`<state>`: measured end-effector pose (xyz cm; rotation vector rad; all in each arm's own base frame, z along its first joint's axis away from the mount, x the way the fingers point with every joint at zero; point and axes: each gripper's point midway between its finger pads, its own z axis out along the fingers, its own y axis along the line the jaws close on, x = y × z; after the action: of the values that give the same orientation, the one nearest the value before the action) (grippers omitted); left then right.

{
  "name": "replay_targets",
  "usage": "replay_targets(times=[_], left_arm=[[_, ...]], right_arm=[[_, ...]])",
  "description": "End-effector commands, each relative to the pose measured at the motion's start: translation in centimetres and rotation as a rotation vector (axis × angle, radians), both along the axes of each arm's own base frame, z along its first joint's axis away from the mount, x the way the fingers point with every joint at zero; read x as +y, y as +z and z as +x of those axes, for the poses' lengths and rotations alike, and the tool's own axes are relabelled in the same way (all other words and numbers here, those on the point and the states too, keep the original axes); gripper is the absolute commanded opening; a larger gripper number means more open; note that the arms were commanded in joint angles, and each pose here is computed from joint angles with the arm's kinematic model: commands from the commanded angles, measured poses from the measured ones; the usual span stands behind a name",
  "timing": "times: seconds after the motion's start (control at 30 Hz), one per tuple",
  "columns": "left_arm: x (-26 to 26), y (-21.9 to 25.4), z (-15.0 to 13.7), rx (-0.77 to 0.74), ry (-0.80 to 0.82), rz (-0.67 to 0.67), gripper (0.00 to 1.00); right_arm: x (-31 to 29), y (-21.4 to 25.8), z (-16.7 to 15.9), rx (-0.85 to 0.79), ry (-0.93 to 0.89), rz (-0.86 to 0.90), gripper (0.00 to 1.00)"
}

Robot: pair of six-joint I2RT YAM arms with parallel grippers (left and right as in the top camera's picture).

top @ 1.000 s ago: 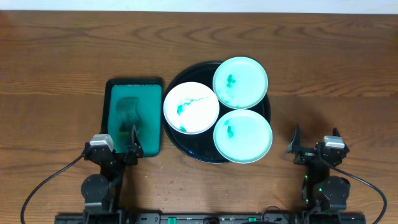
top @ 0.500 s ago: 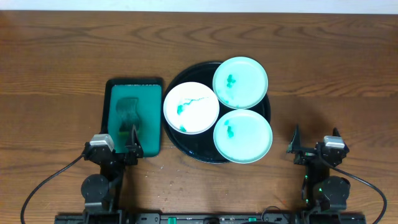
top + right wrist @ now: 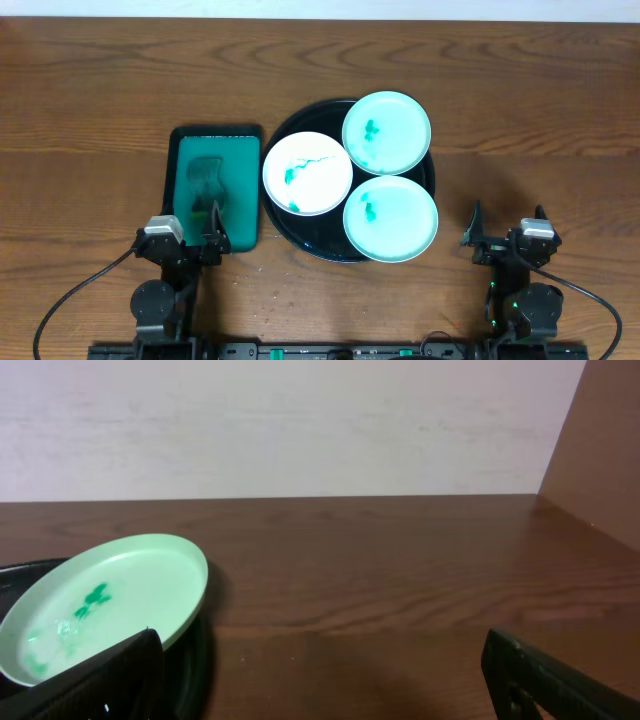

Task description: Clean dirty plates on tray and stack at the side

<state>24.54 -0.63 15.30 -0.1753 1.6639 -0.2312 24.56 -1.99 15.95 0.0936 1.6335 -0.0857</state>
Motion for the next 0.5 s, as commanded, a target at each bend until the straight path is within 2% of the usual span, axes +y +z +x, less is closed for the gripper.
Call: replay_targets(times=[0.0,0.47], left_arm=[[-0.16,-1.38,-0.14,0.047,-0.012,-0.005,0.82],[0.27,-1.42,-0.12,0.049,0.014,-0.002,0.82]], right_arm=[[-0.07,-0.02,-0.04,-0.003,-0.008,0.012,0.99],[-0.07,-0.04,-0.04,-0.002,-0.008,0.012,0.99]])
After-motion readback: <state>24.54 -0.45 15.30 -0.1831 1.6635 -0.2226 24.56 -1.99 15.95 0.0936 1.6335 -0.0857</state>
